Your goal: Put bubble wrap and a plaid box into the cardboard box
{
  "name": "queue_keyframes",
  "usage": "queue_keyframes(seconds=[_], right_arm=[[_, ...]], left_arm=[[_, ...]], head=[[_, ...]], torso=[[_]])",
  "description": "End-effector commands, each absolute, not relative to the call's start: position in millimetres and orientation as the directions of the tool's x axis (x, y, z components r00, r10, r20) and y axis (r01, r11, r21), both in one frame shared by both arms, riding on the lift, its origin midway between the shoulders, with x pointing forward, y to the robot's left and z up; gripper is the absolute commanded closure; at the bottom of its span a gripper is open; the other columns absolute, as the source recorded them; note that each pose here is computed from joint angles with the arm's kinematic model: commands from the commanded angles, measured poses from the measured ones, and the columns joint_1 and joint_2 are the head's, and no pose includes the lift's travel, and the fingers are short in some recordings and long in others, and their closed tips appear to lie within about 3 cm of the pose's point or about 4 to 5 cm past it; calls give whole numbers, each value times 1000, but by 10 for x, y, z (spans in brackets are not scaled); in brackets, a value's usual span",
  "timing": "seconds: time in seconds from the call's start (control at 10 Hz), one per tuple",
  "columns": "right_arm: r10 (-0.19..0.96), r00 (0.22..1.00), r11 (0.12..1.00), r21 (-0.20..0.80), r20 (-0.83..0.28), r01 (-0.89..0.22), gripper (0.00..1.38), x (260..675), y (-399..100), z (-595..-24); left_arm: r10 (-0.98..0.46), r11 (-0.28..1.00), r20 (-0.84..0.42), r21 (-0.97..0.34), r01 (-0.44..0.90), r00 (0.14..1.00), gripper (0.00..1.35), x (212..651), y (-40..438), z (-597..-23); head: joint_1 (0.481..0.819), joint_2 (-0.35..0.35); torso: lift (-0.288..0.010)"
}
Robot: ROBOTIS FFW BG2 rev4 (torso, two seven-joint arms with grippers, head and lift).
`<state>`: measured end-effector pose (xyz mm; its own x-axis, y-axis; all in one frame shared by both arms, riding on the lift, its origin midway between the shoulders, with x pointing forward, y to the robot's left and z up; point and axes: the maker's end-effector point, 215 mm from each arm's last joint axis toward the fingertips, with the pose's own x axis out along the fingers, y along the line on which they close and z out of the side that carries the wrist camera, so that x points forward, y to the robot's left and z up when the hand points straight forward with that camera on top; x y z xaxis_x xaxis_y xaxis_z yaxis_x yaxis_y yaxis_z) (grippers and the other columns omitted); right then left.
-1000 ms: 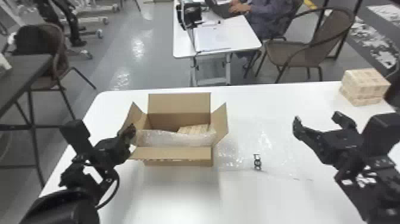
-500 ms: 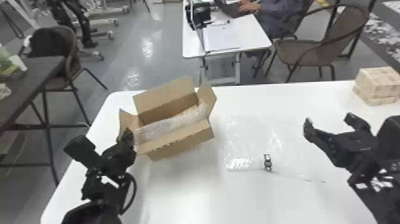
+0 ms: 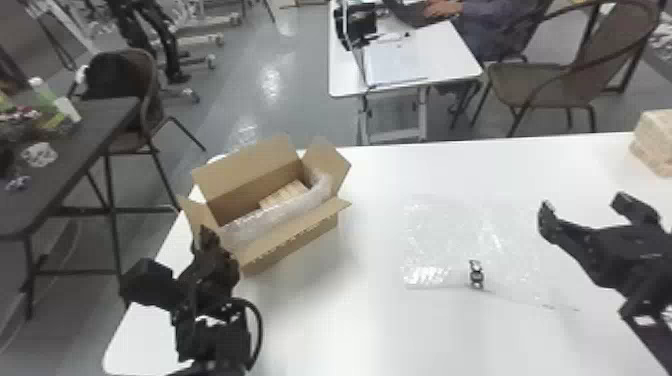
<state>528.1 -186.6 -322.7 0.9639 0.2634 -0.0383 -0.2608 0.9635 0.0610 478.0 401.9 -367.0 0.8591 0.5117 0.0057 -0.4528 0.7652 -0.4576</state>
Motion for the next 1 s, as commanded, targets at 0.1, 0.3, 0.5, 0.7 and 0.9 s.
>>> queue_keyframes(seconds=[0.1, 0.3, 0.5, 0.7, 0.9], right_arm=[[269, 962, 962, 62, -40, -266, 194, 5281, -1848, -3232], [272, 961, 961, 63, -44, -269, 194, 5274, -1847, -3248], [277, 960, 960, 65, -45, -273, 194, 5275, -1832, -3252], [290, 956, 956, 72, -49, -286, 194, 5275, -1799, -3282], [293, 955, 955, 72, -49, -289, 194, 5278, -1798, -3278]], left_arm=[[591, 705, -4, -485, -518, 807, 1210, 4568, 4073, -3712], [667, 651, 3, -489, -580, 745, 1210, 4362, 4180, -3688], [718, 610, 13, -495, -619, 696, 1210, 4236, 4204, -3684], [719, 587, -2, -535, -608, 695, 1177, 4246, 4137, -3753], [691, 641, 43, -499, -583, 722, 214, 4315, 4106, -3623]], head=[[695, 238], [695, 252], [695, 269], [695, 275], [695, 267]], torso=[[-108], [-108], [-108], [-108], [-108]])
